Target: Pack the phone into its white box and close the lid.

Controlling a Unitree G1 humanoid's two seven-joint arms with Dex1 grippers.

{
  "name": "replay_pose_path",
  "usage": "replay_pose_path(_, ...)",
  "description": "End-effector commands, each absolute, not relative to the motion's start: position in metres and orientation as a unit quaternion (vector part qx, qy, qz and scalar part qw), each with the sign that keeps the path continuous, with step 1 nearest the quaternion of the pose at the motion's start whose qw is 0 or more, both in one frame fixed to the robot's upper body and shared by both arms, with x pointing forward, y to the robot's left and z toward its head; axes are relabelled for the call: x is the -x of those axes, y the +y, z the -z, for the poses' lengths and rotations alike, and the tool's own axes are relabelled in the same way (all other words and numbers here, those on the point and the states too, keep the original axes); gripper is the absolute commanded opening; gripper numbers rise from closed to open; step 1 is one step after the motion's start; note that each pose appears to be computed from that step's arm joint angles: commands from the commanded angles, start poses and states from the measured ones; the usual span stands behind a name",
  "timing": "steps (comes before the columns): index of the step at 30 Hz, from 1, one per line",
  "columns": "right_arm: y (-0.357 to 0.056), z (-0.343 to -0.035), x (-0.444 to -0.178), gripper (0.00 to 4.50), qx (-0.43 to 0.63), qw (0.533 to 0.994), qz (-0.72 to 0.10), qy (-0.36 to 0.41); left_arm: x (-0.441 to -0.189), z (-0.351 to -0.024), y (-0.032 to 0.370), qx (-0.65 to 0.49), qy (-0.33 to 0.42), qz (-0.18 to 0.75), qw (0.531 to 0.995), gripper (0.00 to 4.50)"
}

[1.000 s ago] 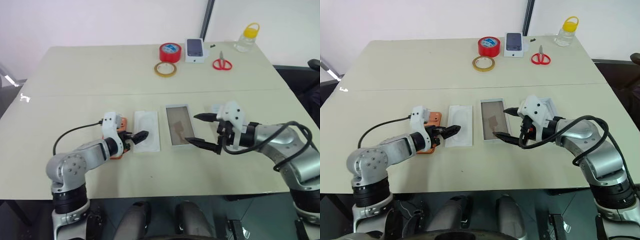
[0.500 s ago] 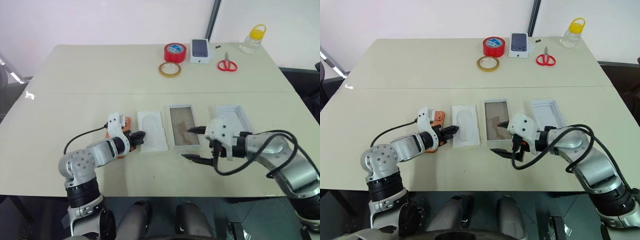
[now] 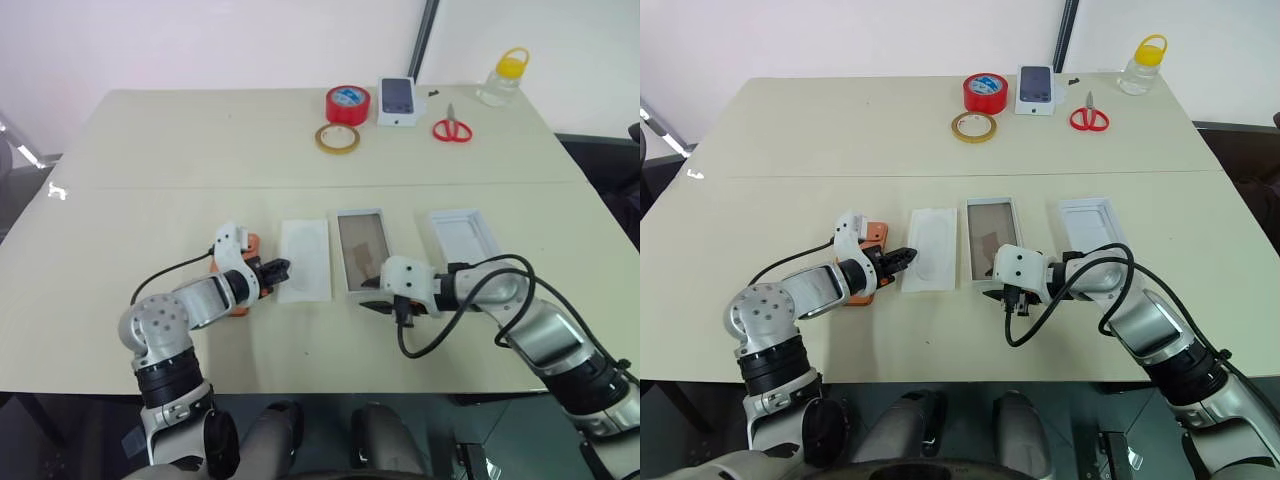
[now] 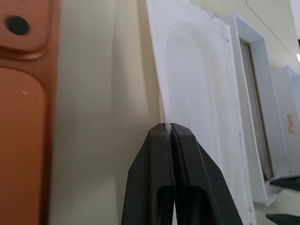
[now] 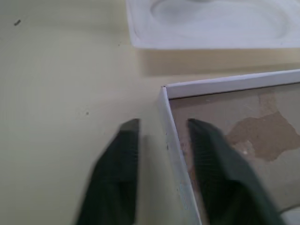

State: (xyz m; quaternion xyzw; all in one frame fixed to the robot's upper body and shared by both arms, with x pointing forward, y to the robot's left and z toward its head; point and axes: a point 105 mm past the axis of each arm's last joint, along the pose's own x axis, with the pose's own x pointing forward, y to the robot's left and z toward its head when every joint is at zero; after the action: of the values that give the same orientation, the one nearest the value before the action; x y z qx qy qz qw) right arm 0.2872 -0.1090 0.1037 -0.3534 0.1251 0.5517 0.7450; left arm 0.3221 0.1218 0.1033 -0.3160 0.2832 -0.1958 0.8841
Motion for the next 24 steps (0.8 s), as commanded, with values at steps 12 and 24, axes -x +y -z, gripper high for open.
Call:
replay_pose_path(12,-0.048,-0.12,-0.278,0.05,0.378,0.681,-0.626,0.035,-0.342,-0.161,0.158,0.307,0.182,0.184,0.916,0.0)
replay_pose_path(24,-0.018,-0.119,-0.291,0.63,0.364,0.696,-0.618,0.023,-0.339,-0.163,0.136,0.295,0.191,0.21,0.912,0.0)
